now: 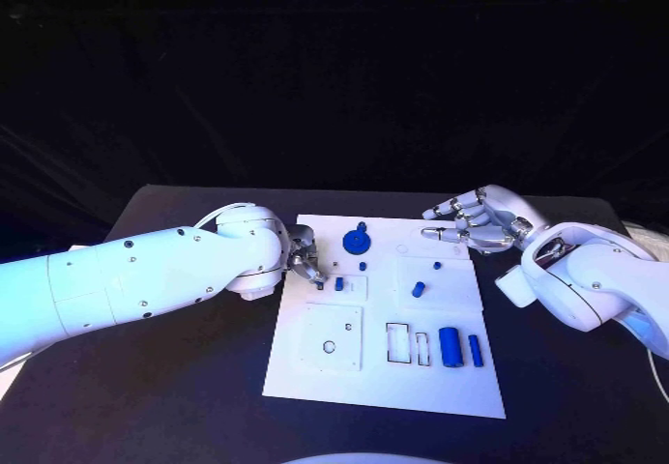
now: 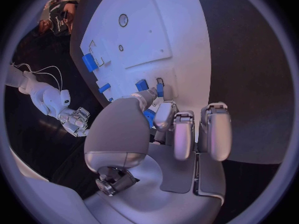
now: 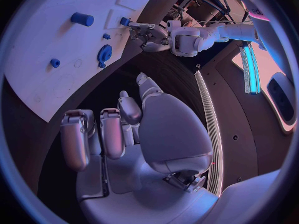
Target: Assemble the parts on the task board
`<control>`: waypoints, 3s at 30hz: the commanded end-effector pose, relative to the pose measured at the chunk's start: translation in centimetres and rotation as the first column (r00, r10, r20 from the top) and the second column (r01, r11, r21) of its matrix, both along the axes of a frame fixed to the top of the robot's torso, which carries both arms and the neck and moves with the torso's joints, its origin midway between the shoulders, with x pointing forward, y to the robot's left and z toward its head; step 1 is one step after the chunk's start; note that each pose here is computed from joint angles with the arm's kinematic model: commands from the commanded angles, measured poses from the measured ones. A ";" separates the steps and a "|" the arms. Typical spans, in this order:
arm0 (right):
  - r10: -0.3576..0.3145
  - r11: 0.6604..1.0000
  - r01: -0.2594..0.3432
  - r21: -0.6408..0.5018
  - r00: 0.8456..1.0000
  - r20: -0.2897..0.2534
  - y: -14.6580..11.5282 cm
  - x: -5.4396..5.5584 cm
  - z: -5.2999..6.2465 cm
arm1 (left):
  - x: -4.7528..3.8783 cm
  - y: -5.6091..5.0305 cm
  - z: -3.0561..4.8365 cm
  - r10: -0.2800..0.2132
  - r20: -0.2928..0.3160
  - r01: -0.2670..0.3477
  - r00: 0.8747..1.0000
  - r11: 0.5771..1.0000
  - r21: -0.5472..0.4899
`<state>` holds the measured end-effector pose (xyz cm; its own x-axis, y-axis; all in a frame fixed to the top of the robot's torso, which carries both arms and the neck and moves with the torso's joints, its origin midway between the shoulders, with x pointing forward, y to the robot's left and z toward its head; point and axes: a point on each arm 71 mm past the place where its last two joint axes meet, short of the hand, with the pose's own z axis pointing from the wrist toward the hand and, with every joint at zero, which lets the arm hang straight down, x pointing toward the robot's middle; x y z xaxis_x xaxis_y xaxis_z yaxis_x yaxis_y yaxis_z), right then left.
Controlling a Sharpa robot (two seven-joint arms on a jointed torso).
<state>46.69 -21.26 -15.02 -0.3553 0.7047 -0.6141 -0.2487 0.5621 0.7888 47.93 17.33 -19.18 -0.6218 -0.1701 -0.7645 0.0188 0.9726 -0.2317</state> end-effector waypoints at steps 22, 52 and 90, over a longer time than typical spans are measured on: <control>0.018 1.000 -0.018 -0.006 1.000 -0.002 0.2 -0.1 -0.1 | -0.55 -0.1 -0.57 -0.027 -0.065 0.031 0.998 0.997 0.073; 0.029 1.000 -0.030 0.001 1.000 0.004 0.5 -0.3 0.0 | -0.39 -0.9 -2.26 -0.026 -0.128 0.038 0.991 0.995 0.092; 0.028 1.000 -0.028 0.001 1.000 0.003 0.3 -0.3 -0.1 | 0.06 -0.7 -2.40 -0.012 -0.120 0.023 0.993 0.995 0.099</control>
